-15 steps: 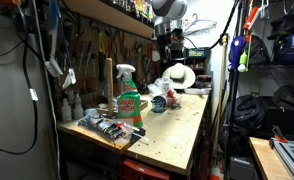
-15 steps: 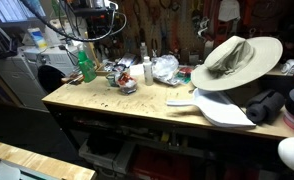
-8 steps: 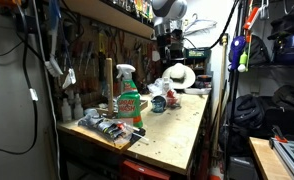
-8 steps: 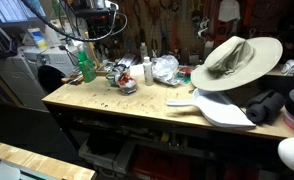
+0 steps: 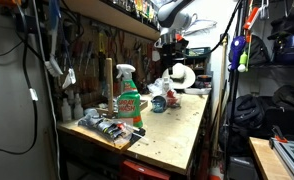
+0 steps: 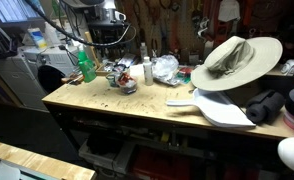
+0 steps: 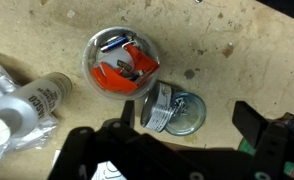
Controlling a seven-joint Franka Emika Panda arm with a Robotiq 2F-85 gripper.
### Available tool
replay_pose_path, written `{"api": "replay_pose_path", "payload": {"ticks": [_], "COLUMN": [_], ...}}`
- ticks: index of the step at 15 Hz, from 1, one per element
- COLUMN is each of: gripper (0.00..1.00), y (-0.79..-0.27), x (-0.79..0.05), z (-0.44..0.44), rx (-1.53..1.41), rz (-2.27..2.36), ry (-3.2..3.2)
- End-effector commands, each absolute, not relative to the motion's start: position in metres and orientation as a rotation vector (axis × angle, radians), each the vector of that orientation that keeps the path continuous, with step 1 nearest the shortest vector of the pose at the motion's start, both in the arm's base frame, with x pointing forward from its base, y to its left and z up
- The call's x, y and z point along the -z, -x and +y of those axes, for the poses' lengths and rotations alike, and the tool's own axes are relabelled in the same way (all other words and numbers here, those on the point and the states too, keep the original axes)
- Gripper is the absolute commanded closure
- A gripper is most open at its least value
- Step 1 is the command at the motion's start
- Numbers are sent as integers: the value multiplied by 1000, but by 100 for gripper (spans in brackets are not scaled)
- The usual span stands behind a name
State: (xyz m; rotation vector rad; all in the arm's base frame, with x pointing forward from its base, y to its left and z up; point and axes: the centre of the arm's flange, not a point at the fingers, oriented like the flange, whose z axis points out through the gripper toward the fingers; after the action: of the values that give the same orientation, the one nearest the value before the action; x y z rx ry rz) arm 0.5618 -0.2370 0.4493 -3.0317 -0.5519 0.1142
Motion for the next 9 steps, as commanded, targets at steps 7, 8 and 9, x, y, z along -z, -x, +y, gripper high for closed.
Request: {"api": "replay_pose_path", "payload": {"ticks": [7,8,9], "gripper": [0,0,0], "y": [-559,-568,-568], "x": [-369,-382,-376], "z": [-216,-218,-219], "rx": [14,-60,-35], "rz": [-321,-416,-383], "ry": [2901,2908,2908]}}
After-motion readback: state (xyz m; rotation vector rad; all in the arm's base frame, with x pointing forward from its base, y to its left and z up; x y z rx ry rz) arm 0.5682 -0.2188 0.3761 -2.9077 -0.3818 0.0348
